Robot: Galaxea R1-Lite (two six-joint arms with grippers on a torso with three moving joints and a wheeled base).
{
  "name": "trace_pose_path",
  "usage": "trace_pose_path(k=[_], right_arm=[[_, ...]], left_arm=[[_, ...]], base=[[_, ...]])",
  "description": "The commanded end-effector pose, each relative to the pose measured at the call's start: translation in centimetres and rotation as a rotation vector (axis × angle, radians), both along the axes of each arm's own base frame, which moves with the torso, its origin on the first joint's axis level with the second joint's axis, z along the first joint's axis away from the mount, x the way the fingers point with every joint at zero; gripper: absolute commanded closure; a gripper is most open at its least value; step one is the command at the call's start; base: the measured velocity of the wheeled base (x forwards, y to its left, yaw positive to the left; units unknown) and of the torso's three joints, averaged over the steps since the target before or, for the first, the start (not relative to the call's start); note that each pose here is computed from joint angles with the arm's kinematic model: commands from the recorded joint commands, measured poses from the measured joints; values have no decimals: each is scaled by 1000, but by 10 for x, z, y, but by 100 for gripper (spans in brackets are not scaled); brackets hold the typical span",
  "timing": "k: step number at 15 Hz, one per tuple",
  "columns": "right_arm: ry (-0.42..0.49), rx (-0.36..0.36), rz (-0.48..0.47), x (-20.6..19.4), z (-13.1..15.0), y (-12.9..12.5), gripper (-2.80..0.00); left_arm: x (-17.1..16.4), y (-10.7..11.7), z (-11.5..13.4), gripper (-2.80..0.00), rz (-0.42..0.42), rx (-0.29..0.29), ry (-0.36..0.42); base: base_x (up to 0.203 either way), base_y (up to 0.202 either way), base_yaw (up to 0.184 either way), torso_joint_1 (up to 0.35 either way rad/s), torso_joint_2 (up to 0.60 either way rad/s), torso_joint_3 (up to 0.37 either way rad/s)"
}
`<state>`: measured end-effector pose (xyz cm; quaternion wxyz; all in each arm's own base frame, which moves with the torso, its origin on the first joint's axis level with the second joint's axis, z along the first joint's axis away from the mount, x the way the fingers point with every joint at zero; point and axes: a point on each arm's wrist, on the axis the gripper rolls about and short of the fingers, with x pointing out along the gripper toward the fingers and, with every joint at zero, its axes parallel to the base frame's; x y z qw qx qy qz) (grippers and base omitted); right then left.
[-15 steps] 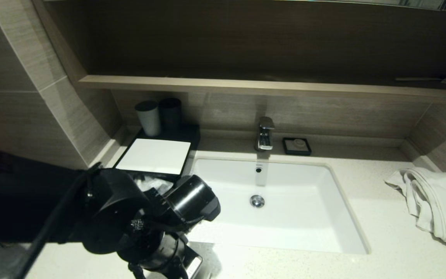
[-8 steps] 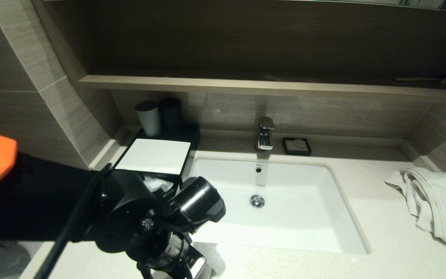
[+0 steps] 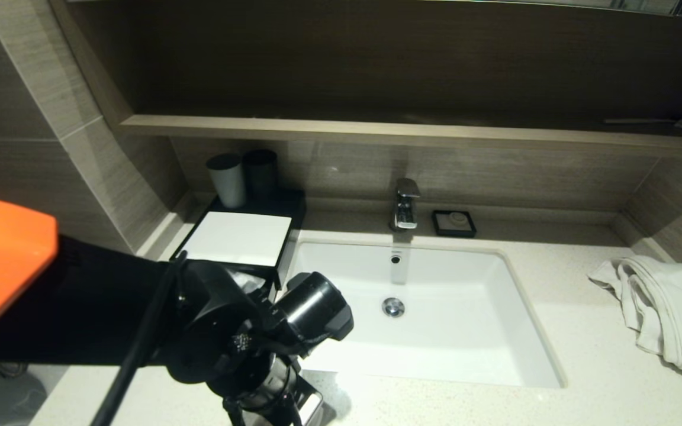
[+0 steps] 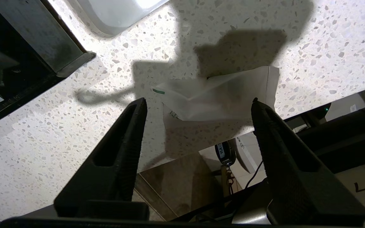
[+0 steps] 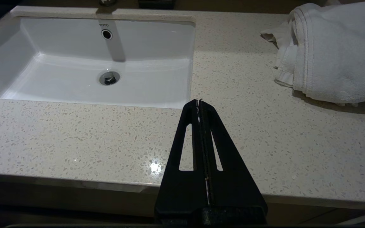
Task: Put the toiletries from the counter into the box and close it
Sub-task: Pick up the bathroom toiletry
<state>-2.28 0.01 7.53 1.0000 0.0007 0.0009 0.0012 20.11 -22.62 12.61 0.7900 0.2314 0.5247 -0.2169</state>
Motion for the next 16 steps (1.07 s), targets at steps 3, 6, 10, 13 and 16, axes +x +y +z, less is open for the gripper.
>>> trace_pose_path(k=[3, 6, 10, 13, 16], right_arm=[[0, 0, 1, 0, 0, 0, 0], [0, 0, 1, 0, 0, 0, 0], [0, 0, 1, 0, 0, 0, 0], [0, 0, 1, 0, 0, 0, 0], [0, 0, 1, 0, 0, 0, 0]], left_arm=[[0, -2, -3, -280, -19, 14, 6], [2, -6, -12, -280, -29, 42, 26], [4, -8, -16, -280, -34, 52, 34], [6, -11, -23, -280, -39, 68, 44], [8, -15, -27, -280, -42, 73, 52]], base=[[0, 0, 0, 0, 0, 0], [0, 0, 0, 0, 0, 0], [0, 0, 0, 0, 0, 0], [0, 0, 0, 0, 0, 0], [0, 0, 0, 0, 0, 0]])
